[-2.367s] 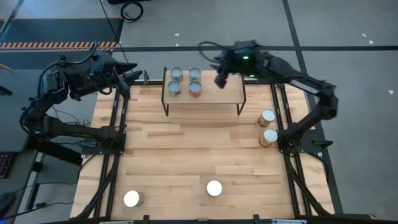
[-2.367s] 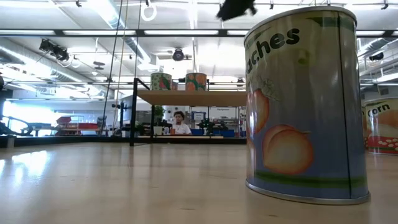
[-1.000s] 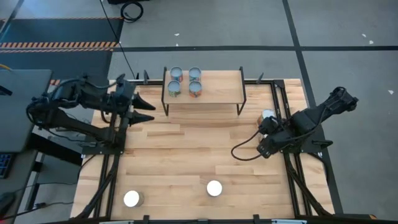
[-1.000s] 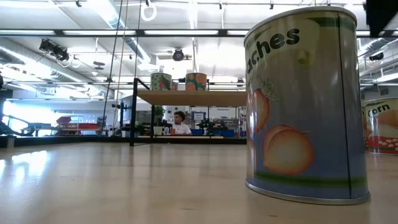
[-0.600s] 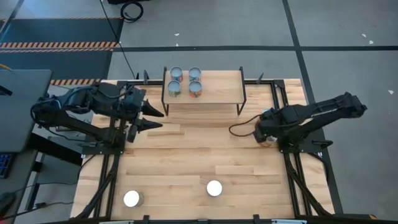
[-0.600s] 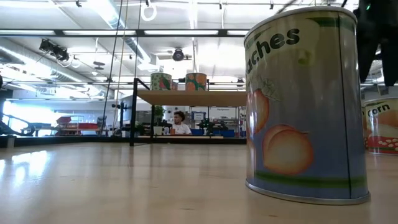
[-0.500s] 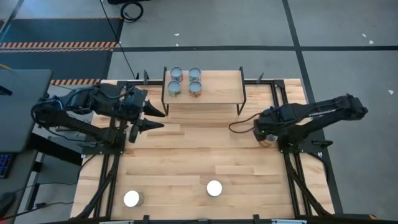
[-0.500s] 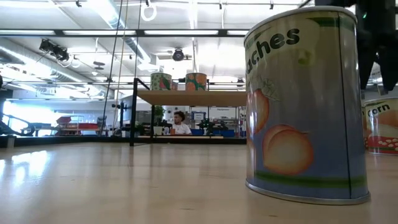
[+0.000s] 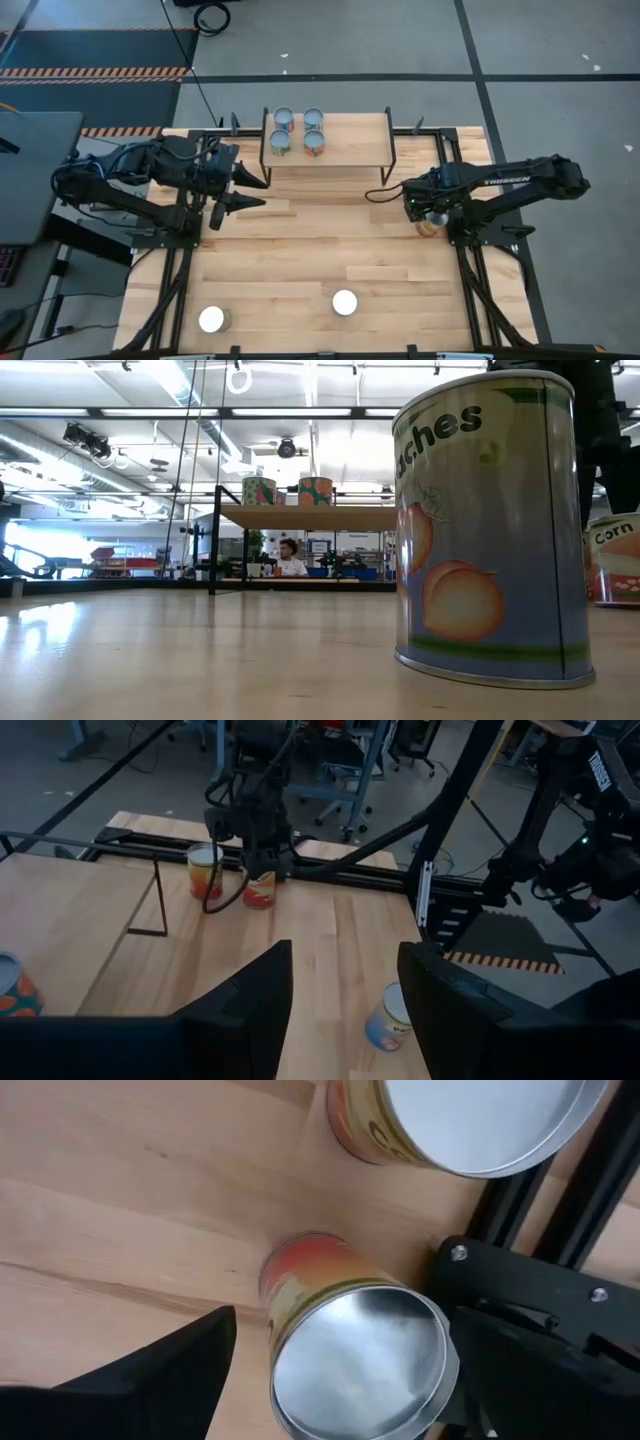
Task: Pick and place cans onto a shelf
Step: Put the bottom can of corn on the shelf
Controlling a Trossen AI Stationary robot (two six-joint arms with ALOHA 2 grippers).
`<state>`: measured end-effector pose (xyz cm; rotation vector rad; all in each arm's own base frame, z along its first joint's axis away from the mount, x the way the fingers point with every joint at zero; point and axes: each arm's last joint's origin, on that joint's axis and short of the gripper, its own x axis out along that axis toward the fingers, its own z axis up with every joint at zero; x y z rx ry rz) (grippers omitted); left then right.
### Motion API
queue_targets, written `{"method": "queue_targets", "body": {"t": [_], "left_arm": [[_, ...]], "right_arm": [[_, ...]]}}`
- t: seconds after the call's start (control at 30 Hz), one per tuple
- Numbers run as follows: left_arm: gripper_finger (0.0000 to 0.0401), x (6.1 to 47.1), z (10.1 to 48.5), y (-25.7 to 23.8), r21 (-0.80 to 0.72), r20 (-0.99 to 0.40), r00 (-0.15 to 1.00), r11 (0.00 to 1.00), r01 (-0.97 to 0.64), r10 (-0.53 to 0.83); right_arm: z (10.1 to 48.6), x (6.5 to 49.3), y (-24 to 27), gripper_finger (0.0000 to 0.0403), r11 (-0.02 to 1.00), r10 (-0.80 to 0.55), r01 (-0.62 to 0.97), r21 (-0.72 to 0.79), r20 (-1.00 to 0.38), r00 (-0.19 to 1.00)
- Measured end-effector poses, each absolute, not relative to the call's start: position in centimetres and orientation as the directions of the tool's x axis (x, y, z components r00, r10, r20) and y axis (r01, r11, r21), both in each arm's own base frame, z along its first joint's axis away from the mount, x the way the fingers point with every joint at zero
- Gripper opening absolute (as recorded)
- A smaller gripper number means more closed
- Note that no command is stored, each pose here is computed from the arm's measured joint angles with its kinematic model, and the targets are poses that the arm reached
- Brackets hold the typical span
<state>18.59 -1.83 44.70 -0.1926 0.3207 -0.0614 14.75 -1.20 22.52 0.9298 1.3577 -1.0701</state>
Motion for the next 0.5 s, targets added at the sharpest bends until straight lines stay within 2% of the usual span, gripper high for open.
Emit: {"method": "queue_targets", "body": {"t": [0.27,0.5], "left_arm": [[0.0188,18.6,44.7,-1.8,-0.155,-0.309,0.947,0.987,0.043,-0.09],[0.0188,18.6,44.7,-1.8,-0.13,-0.309,0.947,0.99,0.052,-0.09]], "right_arm": [[24.2,15.1,-1.2,0.0374,0.268,-0.08,0.96,-0.081,-0.995,-0.062],[22.7,14.5,-1.2,0.0374,0.237,-0.044,0.956,-0.174,-0.985,-0.168]]}}
